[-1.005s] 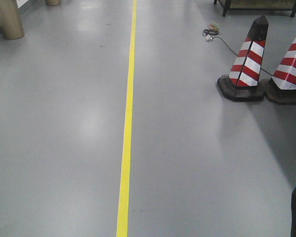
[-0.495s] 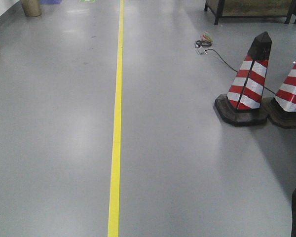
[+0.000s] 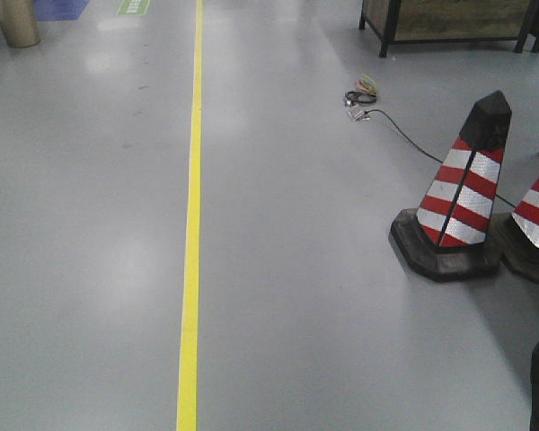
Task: Move and align brake pads A on conveyor
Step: 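Drive the base along the yellow floor line holding both pads, then turn the base past the cones to face the grey conveyor belt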
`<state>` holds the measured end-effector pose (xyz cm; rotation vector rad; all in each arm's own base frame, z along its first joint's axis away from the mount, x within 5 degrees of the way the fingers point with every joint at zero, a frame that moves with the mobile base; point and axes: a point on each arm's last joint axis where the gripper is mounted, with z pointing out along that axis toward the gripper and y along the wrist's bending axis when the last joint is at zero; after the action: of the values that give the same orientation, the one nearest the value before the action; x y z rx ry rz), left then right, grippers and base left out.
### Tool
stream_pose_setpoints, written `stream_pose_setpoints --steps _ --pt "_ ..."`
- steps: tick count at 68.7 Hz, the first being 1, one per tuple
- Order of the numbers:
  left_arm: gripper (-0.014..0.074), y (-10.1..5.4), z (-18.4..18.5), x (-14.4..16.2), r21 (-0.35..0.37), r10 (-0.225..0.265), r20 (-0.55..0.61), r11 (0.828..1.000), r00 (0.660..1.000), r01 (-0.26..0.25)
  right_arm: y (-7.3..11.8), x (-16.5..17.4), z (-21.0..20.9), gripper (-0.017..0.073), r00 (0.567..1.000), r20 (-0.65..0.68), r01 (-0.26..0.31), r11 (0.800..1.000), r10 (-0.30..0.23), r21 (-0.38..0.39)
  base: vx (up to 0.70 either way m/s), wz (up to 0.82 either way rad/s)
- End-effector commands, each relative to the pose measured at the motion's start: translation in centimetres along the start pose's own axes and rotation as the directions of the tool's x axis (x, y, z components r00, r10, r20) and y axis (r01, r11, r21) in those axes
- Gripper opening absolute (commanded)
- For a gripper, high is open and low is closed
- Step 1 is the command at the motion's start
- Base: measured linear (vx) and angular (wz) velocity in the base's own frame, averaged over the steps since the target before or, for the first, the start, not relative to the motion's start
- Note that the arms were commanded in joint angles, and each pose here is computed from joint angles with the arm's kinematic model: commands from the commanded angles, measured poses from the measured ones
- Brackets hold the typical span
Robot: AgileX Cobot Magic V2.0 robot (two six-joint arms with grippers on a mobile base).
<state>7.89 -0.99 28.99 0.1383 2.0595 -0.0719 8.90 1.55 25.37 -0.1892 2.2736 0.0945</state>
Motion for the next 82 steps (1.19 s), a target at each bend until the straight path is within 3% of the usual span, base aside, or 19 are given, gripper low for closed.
stream_pose_setpoints --steps 1,52,82 --pt "-0.0006 -0.05 -0.46 -1.68 0.006 -0.003 0.118 1.000 0.993 0.003 -0.08 -1.55 -0.58 -0.0007 0.994 0.108 0.000 1.000 -0.001 0.008 0.66 -0.09" --pt "-0.0006 -0.05 -0.46 -1.68 0.006 -0.003 0.118 1.000 0.993 0.003 -0.08 -1.52 -0.58 -0.0007 0.995 0.105 0.000 1.000 -0.001 0.008 0.59 -0.02" --pt "-0.0006 -0.05 -0.48 -1.68 0.006 -0.004 0.119 1.000 0.993 0.003 -0.08 -1.52 -0.58 -0.0007 0.995 0.105 0.000 1.000 -0.001 0.008 0.40 -0.46"
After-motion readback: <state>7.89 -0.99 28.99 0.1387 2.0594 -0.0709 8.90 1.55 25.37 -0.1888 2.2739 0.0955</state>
